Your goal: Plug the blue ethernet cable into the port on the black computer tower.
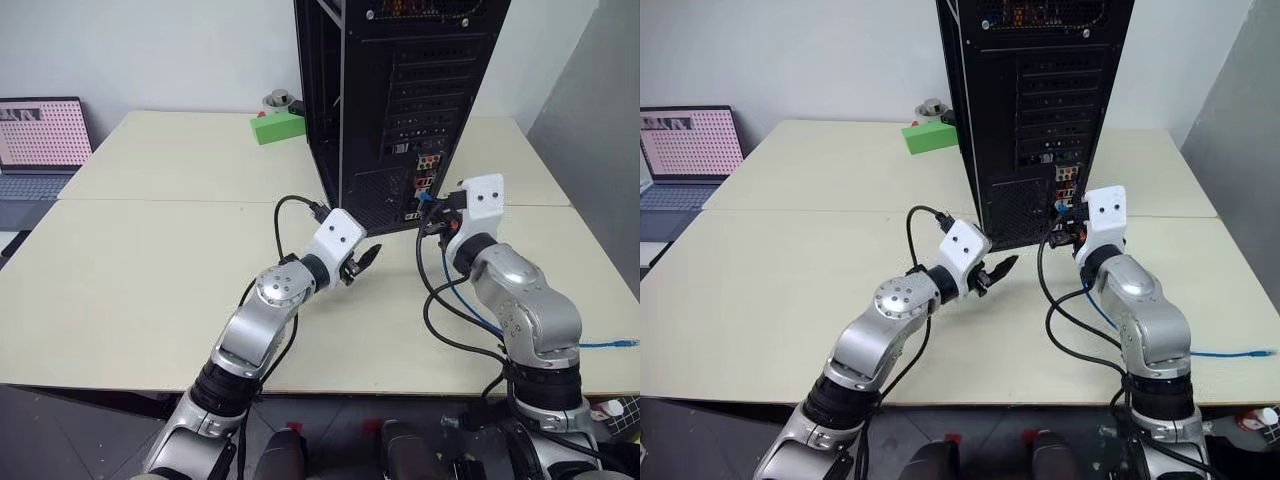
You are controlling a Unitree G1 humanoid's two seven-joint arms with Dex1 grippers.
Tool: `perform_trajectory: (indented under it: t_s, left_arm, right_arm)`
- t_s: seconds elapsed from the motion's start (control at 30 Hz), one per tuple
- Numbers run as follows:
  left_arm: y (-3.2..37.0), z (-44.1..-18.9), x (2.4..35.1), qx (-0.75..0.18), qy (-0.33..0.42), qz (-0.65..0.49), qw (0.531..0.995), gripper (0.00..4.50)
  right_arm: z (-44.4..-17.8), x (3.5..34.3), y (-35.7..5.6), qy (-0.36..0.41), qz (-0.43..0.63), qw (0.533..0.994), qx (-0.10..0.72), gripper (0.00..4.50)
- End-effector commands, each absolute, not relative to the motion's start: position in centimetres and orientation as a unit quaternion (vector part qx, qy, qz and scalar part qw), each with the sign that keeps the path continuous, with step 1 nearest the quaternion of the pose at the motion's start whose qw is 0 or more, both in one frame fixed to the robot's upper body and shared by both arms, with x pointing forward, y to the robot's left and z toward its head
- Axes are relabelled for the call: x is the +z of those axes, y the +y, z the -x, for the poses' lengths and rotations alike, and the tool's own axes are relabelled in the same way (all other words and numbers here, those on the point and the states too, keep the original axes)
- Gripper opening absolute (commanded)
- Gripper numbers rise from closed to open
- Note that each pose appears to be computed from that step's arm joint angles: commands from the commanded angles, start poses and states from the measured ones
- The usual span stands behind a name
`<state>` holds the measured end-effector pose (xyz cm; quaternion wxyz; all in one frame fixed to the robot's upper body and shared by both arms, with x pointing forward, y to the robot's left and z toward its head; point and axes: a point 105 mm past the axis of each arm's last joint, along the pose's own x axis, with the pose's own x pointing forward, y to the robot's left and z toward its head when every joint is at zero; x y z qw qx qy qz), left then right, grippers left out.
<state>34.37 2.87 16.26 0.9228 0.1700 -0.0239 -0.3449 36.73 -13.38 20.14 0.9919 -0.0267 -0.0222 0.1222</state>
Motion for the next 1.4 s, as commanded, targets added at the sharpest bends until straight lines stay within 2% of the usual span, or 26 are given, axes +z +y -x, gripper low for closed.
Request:
perform_trajectory:
  t_s: [0.03,0.4,1.4]
  left_arm:
    - [2.5,-34.5,17.7,-0.331,-0.052,-0.171,0.926,2.7]
    - [2.6,-34.6,17.7,-0.323,-0.052,-0.169,0.93,2.7]
    - [2.6,-34.8,17.4,-0.322,-0.046,-0.169,0.93,2.7]
  right_arm:
    - [-37.4,21.6,-13.4,-0.053,0.03,0.993,0.105,0.0]
    - [-39.1,21.7,-13.3,-0.06,0.034,0.993,0.097,0.0]
    - [-40.4,22.4,-13.3,-0.068,0.007,0.994,0.086,0.0]
